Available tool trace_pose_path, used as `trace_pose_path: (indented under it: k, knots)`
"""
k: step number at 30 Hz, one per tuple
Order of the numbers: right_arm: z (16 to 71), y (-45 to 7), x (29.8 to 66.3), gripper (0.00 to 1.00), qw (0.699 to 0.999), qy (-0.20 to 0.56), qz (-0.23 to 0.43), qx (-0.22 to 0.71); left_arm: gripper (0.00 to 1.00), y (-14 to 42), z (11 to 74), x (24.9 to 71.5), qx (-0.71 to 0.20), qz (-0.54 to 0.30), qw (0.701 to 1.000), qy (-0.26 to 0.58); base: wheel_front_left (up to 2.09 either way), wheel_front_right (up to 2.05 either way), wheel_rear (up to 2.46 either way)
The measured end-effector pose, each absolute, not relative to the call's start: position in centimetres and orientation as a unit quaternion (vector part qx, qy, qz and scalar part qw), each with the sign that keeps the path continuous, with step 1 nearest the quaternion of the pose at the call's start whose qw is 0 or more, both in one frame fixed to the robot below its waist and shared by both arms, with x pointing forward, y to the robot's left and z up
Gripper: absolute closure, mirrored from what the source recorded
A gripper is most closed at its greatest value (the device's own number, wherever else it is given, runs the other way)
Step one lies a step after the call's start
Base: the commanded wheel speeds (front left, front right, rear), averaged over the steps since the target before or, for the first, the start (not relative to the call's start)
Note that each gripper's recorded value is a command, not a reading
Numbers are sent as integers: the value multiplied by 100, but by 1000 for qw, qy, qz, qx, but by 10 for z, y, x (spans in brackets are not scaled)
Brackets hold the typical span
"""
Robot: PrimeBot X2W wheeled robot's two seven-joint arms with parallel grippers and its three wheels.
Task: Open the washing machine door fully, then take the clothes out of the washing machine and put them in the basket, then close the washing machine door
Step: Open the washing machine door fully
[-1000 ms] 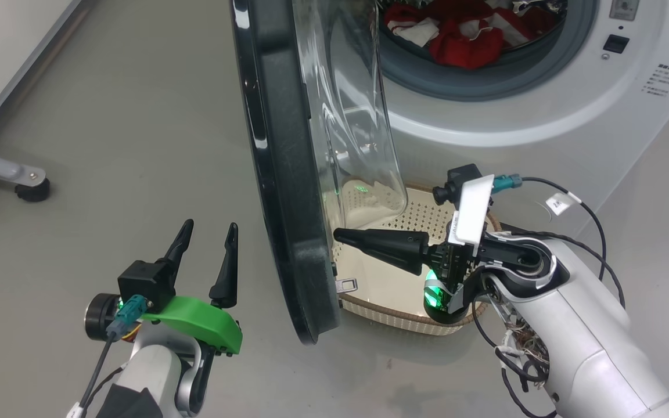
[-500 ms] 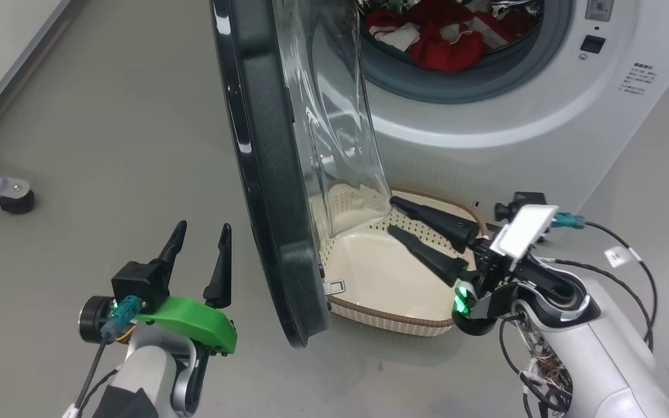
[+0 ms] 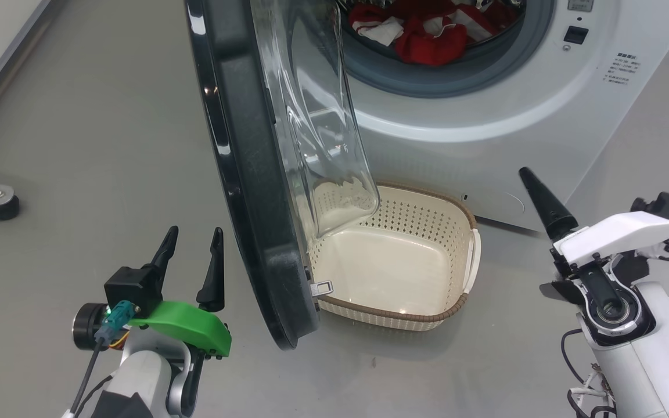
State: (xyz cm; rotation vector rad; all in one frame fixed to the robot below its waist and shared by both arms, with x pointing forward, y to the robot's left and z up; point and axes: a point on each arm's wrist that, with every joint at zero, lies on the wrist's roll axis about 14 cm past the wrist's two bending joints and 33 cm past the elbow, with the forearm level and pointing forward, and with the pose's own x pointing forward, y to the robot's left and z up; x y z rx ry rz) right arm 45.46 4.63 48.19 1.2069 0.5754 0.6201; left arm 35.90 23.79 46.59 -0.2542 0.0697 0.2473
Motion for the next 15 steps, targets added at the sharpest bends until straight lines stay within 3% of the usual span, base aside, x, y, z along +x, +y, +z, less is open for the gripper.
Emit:
trace_pose_path:
  k: [8, 15]
  knots:
    - [485, 27, 464, 0, 870, 149, 310, 355, 0, 236, 464, 361, -125, 120, 984, 38, 0, 0, 0]
    - [487, 25, 461, 0, 907, 72, 331, 249, 0, 236, 464, 361, -126, 120, 984, 38, 0, 0, 0]
